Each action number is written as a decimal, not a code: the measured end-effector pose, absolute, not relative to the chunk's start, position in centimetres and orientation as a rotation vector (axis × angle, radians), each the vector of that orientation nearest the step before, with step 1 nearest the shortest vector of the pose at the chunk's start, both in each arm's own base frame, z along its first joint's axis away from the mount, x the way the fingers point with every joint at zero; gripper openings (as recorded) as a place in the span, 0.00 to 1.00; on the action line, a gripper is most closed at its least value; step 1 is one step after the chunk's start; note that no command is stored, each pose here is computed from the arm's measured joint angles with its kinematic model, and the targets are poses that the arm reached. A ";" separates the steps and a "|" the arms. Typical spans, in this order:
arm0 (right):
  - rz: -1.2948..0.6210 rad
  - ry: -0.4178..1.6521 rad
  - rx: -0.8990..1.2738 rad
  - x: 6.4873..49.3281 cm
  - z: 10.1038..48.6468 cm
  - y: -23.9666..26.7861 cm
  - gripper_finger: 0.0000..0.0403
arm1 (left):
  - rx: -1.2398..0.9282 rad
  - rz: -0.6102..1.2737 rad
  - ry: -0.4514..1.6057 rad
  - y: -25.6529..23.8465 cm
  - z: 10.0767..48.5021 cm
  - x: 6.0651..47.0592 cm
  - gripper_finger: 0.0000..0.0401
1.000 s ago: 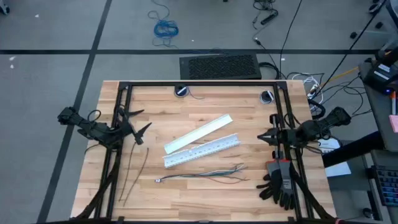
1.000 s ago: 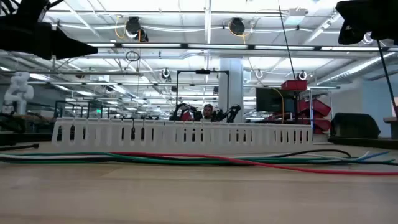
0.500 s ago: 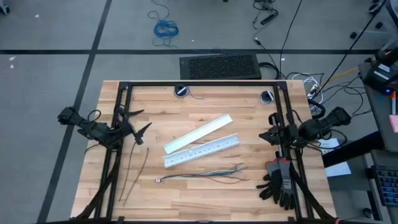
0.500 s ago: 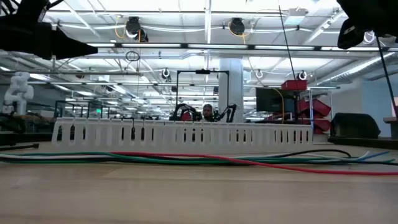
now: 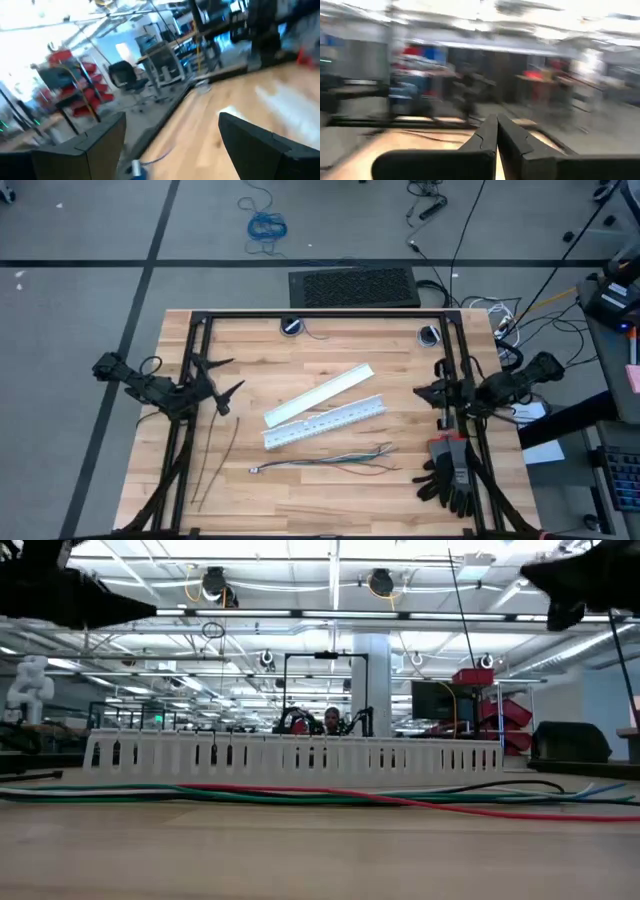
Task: Ziptie cables
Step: Wrap the cables together using a zip tie
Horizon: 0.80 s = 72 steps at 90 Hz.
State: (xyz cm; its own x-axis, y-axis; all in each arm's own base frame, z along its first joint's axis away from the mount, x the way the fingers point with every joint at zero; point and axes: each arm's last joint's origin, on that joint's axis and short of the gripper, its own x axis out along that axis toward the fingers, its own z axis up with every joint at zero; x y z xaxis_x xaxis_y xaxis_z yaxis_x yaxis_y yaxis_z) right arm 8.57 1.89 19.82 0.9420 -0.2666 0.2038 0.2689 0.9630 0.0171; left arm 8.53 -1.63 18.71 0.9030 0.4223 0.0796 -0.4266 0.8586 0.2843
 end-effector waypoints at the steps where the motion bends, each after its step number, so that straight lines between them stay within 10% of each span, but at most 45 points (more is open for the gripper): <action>1: -0.299 -0.201 -0.003 8.6 19.8 1.8 0.00 | 0.273 0.440 -0.020 -1.6 18.7 8.5 0.78; 19: -0.418 -0.173 0.080 9.0 19.4 1.1 0.00 | -0.252 0.303 -0.118 -2.0 18.3 8.8 0.78; 72: -0.661 -0.221 0.014 11.0 20.1 -1.1 0.00 | -0.028 0.289 -0.206 -1.9 19.7 8.6 0.78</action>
State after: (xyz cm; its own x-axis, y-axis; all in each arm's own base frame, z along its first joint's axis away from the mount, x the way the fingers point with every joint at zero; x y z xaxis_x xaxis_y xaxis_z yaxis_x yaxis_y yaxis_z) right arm 11.01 -1.08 20.14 0.7669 -0.6101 0.1994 0.6071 0.7903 0.0830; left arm 8.65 -1.90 19.70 0.9378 0.2856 0.1973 -0.2798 0.9583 -0.0572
